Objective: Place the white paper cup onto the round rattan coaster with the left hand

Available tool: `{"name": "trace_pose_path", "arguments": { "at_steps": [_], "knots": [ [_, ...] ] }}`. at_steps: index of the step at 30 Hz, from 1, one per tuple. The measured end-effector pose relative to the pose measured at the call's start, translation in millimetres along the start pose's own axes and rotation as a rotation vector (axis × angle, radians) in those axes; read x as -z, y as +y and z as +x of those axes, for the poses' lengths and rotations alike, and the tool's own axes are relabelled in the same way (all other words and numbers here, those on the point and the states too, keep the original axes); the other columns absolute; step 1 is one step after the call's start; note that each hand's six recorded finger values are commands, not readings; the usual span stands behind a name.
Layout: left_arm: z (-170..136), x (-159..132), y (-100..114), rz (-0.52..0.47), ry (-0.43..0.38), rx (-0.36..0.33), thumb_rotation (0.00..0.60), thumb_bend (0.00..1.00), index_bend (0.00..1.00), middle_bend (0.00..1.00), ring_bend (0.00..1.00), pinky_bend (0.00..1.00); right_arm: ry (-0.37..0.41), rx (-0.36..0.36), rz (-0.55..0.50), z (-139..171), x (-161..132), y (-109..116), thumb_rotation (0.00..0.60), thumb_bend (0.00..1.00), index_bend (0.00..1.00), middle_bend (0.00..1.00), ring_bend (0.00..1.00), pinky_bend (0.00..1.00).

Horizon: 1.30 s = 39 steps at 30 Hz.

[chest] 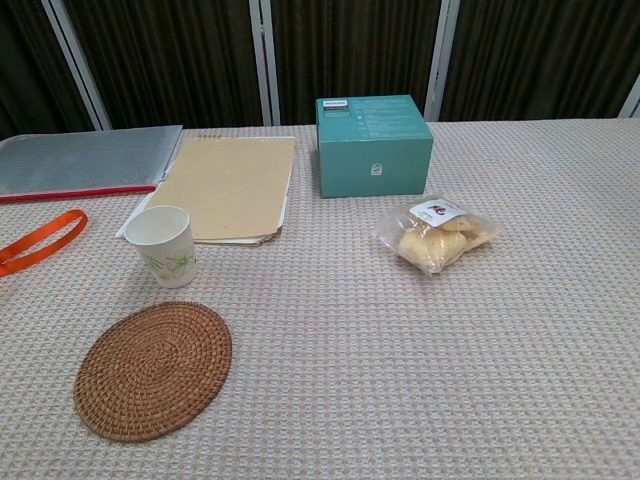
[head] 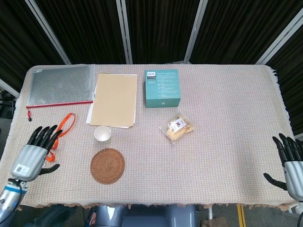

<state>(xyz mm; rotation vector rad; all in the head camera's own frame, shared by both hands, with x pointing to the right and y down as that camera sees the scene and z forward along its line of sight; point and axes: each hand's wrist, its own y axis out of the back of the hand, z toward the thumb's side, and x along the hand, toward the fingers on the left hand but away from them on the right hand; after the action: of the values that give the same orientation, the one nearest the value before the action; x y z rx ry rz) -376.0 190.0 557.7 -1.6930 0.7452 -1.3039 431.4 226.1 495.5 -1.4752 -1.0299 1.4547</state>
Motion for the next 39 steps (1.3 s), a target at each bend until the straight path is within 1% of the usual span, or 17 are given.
{"name": "trace_pose_path", "arguments": {
  "at_steps": [1, 3, 7, 10, 13, 16, 18, 21, 22, 25, 28, 33, 39],
  "knots": [
    [18, -11, -3, 0.014, -0.023, 0.006, 0.6, 0.0, 0.06, 0.01, 0.0, 0.0, -0.004, -0.007, -0.001, -2, 1, -1, 0.6, 0.0, 0.0, 0.0, 0.0, 0.0],
    [36, -24, -7, 0.024, -0.044, 0.014, 0.6, 0.0, 0.07, 0.03, 0.0, 0.02, -0.013, -0.022, -0.003, -6, 2, -4, 0.6, 0.0, 0.0, 0.0, 0.0, 0.0],
    [80, -59, -29, 0.029, -0.086, 0.061, 0.6, 0.0, 0.08, 0.04, 0.01, 0.08, -0.032, -0.037, 0.001, -12, 6, -9, 0.6, 0.0, 0.0, 0.0, 0.0, 0.0],
    [107, -81, -47, 0.035, -0.102, 0.095, 0.6, 0.0, 0.09, 0.04, 0.03, 0.13, -0.05, -0.045, 0.01, -15, 10, -12, 0.6, 0.0, 0.0, 0.0, 0.0, 0.0],
    [128, -96, -64, 0.051, -0.106, 0.131, 0.6, 0.0, 0.11, 0.06, 0.05, 0.16, -0.072, -0.054, 0.018, -17, 15, -16, 0.6, 0.0, 0.0, 0.0, 0.0, 0.0],
    [141, -102, -77, 0.061, -0.1, 0.159, 0.6, 0.01, 0.14, 0.11, 0.08, 0.2, -0.091, -0.065, 0.025, -19, 21, -20, 0.6, 0.0, 0.0, 0.0, 0.0, 0.0],
    [147, -103, -82, 0.067, -0.093, 0.168, 0.6, 0.02, 0.16, 0.14, 0.1, 0.25, -0.103, -0.069, 0.032, -19, 24, -21, 0.6, 0.0, 0.0, 0.0, 0.0, 0.0],
    [157, -103, -91, 0.08, -0.077, 0.179, 0.6, 0.06, 0.21, 0.22, 0.16, 0.35, -0.121, -0.07, 0.037, -19, 29, -22, 0.6, 0.0, 0.0, 0.0, 0.0, 0.0],
    [160, -102, -94, 0.084, -0.07, 0.184, 0.6, 0.08, 0.23, 0.25, 0.18, 0.39, -0.128, -0.07, 0.039, -19, 31, -22, 0.6, 0.0, 0.0, 0.0, 0.0, 0.0],
    [168, -101, -100, 0.089, -0.056, 0.19, 0.6, 0.15, 0.3, 0.33, 0.24, 0.45, -0.139, -0.07, 0.043, -19, 34, -23, 0.6, 0.0, 0.0, 0.0, 0.0, 0.0],
    [171, -102, -102, 0.081, -0.053, 0.192, 0.6, 0.18, 0.34, 0.37, 0.27, 0.48, -0.144, -0.076, 0.047, -19, 35, -25, 0.6, 0.0, 0.0, 0.0, 0.0, 0.0],
    [171, -101, -100, 0.072, -0.049, 0.183, 0.6, 0.19, 0.37, 0.4, 0.29, 0.5, -0.144, -0.079, 0.045, -20, 35, -27, 0.6, 0.0, 0.0, 0.0, 0.0, 0.0],
    [167, -103, -88, 0.054, -0.058, 0.155, 0.6, 0.28, 0.38, 0.41, 0.31, 0.53, -0.134, -0.075, 0.035, -20, 32, -25, 0.6, 0.0, 0.0, 0.0, 0.0, 0.0]
  ]
}}
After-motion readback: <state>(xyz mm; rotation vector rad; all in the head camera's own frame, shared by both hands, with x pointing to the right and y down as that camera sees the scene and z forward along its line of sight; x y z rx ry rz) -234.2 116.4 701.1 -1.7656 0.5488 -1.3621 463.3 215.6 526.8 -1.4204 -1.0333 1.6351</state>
